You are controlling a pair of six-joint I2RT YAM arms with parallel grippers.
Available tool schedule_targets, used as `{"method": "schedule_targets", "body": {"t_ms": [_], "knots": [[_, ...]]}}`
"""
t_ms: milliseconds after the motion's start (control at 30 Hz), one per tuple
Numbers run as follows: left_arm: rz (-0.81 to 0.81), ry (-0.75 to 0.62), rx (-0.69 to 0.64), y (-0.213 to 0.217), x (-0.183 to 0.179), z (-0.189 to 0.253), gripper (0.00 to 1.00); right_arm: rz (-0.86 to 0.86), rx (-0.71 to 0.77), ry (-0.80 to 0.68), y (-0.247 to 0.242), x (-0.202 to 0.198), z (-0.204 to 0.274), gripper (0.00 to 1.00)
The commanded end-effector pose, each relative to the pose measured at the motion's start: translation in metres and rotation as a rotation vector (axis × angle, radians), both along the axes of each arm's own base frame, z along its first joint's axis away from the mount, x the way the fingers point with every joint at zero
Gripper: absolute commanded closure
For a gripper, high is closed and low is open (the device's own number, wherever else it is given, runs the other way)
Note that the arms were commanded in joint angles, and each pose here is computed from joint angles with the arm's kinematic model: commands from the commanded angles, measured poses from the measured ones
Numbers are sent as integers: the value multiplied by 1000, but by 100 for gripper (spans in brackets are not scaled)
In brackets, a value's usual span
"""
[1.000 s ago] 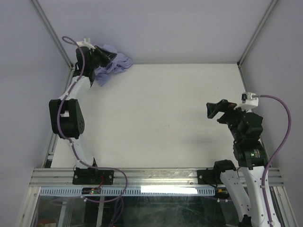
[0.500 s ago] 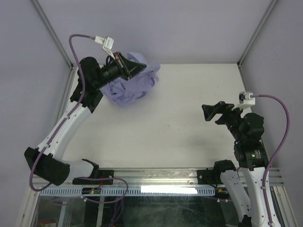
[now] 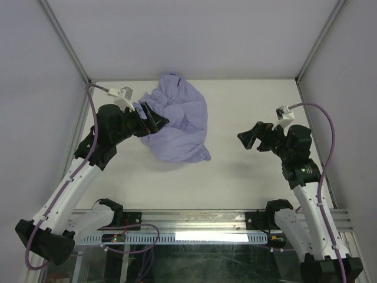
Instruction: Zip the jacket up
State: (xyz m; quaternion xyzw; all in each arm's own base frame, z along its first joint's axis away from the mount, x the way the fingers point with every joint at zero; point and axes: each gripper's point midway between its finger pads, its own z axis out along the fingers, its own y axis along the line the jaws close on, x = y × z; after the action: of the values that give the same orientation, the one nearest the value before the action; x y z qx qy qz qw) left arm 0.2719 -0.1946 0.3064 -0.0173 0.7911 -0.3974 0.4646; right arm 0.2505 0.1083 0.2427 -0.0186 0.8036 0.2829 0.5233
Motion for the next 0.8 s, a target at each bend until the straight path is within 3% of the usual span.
{"method": "schedule_targets", "body": {"t_ms": [0,133,200,267,533,767], "knots": [[131,136,145,17,25,-37,11,59,17,-40,11,9,3,2],[46,242,186,-4,42,-71,9,54,4,-16,10,13,-11,2],[-9,293,202,-17,49,-86,2,57,2,-2,11,14,-17,2],[-47,326,232,-33,54,-100,1,53,2,10,11,15,-22,2],[-65,324,621,-94,80,-165,1,30,4,27,9,17,-32,1],[-80,336,887,-110,90,-213,1,6,-7,34,5,17,-34,1]]}}
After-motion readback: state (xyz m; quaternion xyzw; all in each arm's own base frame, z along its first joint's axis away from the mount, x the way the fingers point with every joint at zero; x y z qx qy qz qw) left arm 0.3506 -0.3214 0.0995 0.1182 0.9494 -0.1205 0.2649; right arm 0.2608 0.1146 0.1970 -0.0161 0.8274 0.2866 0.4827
